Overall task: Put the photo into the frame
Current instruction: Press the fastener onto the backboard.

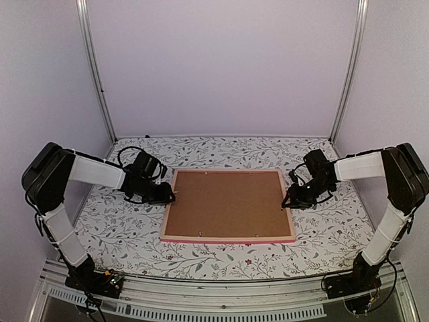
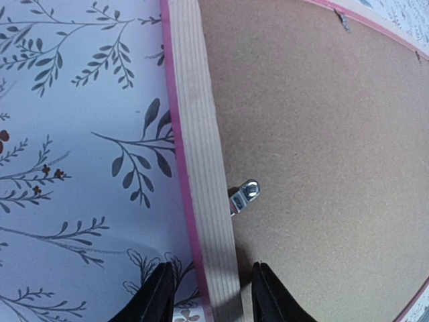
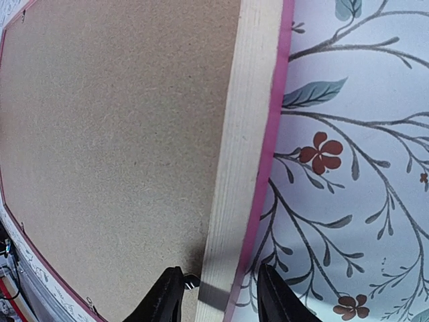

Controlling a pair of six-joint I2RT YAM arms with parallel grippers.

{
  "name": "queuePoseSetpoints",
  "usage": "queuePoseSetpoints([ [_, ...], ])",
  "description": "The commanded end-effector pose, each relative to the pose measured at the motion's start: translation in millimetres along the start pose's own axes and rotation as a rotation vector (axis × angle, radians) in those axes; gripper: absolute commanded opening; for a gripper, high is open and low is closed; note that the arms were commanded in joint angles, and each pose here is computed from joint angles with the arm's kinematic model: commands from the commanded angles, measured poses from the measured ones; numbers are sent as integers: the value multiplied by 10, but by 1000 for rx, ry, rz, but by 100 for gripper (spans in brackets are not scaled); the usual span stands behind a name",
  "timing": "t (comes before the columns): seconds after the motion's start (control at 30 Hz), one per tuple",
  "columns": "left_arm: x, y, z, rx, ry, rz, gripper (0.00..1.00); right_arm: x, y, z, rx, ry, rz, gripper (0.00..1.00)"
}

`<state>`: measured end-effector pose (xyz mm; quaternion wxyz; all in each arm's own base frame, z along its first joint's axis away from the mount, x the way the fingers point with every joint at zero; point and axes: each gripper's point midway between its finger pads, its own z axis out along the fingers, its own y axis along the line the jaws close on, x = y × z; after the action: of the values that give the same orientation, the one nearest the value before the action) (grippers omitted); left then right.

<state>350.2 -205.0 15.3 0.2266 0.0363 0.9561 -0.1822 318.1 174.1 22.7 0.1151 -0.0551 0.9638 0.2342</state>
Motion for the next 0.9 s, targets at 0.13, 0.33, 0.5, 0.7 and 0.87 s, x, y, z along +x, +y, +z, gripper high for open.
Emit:
queuePoseSetpoints([
  [0.13, 92, -11, 10, -2, 25, 20, 42, 0, -31, 85, -7, 14, 20, 37],
  [0.33, 94, -9, 31, -4, 29, 21, 41, 32, -154, 95, 59, 22, 16, 35],
  [0.5, 96, -7, 39, -5, 33, 20, 41, 59, -222, 91, 96, 34, 11, 33],
  [0.7, 110, 2, 44, -8, 37, 21, 41, 79, -218, 58, 103, 46, -10, 31],
  [0.87, 116, 3, 40, -7, 37, 20, 40, 56, -127, 6, 65, 40, -39, 30],
])
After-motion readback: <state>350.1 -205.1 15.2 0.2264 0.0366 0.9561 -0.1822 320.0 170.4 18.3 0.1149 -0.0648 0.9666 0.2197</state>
